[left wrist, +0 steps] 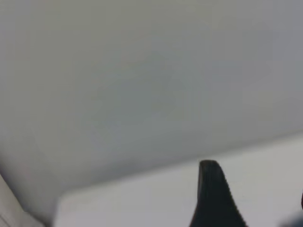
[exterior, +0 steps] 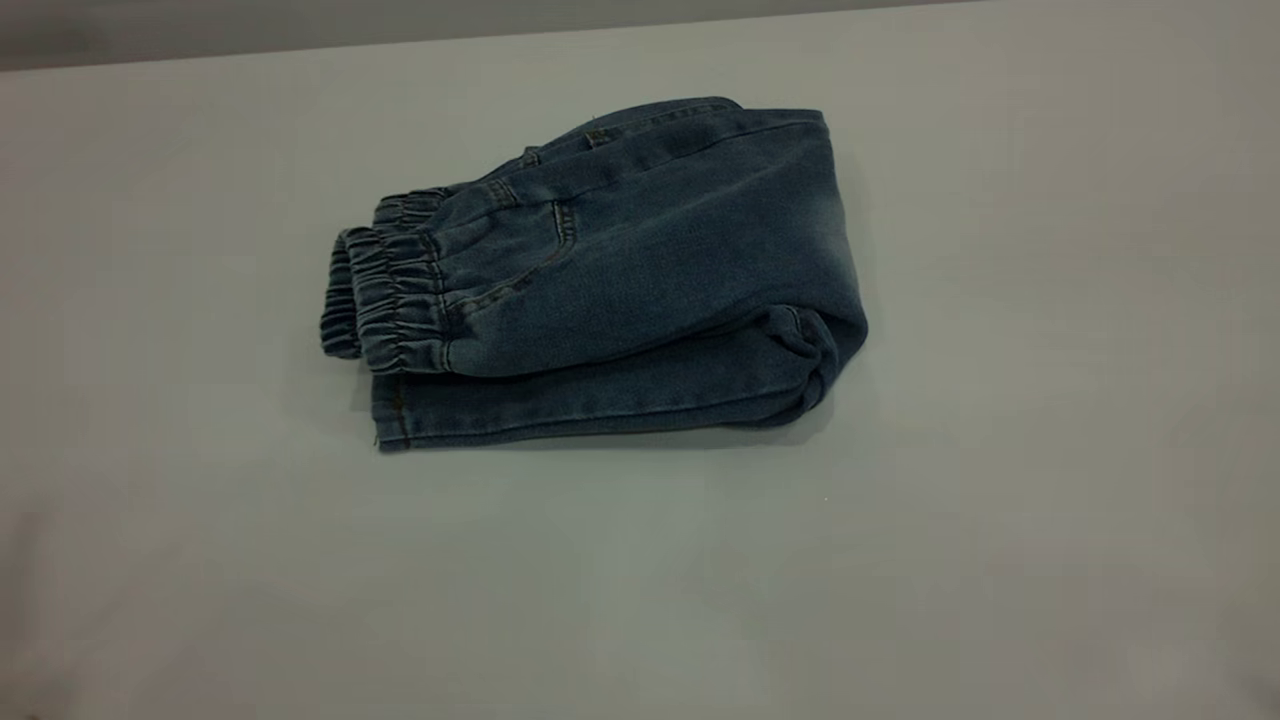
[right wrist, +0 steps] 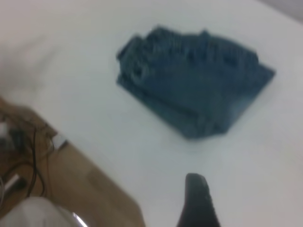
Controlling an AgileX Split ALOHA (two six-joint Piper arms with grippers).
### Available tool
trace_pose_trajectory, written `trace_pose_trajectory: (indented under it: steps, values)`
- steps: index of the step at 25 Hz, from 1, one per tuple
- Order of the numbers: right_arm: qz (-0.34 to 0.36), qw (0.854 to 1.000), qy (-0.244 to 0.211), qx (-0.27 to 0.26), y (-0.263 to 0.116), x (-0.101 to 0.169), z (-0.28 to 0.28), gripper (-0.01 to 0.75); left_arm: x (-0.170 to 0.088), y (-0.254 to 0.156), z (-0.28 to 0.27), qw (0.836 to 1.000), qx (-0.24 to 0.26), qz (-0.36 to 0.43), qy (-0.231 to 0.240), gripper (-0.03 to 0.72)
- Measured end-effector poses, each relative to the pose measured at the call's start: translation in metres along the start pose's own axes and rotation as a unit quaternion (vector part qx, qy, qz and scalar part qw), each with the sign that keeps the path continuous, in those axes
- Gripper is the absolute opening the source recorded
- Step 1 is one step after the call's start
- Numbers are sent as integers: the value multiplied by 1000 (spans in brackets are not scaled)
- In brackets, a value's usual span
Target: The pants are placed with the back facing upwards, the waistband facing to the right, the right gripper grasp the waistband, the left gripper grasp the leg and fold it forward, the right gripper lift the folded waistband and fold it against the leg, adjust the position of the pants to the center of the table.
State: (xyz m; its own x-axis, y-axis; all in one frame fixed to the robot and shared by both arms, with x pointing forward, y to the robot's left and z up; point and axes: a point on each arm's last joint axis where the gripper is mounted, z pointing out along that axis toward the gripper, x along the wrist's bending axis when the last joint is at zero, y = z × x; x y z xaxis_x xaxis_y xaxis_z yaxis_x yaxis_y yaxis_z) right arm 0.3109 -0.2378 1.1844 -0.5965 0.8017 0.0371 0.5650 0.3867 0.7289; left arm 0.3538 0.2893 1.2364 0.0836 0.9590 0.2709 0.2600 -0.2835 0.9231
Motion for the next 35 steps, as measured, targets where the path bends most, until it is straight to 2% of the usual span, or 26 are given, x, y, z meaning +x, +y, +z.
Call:
trace_pose_trajectory:
  steps: [5, 10, 14, 19, 23, 26, 29, 32, 35]
  values:
    - [-1, 1000, 2, -12, -63, -6, 7, 430, -13, -19, -3, 992, 107, -13, -70, 400]
    - [-8, 1000, -13, -16, -114, -13, 25, 429, -26, -40, -5, 971, 201, -37, -124, 400]
    - [-11, 999, -14, -31, -141, -15, 37, 430, -37, -61, -1, 959, 236, -46, -150, 400]
    - [-23, 997, -15, -70, -148, -17, 33, 430, -50, -95, -7, 942, 265, -60, -195, 400]
    - [-23, 997, -16, -70, -148, -17, 33, 430, -55, -121, -23, 935, 265, -79, -220, 400]
    - [-23, 997, -16, -70, -148, -17, 33, 430, -51, -136, -39, 942, 238, -85, -222, 400]
    - [-23, 997, -15, -70, -148, -17, 33, 430, -42, -143, -62, 955, 180, -92, -215, 400]
    - [-23, 997, -15, -69, -148, -17, 33, 430, -30, -152, -82, 970, 124, -89, -190, 400]
    - [-23, 997, -15, -69, -148, -17, 33, 430, -22, -161, -96, 978, 83, -89, -171, 400]
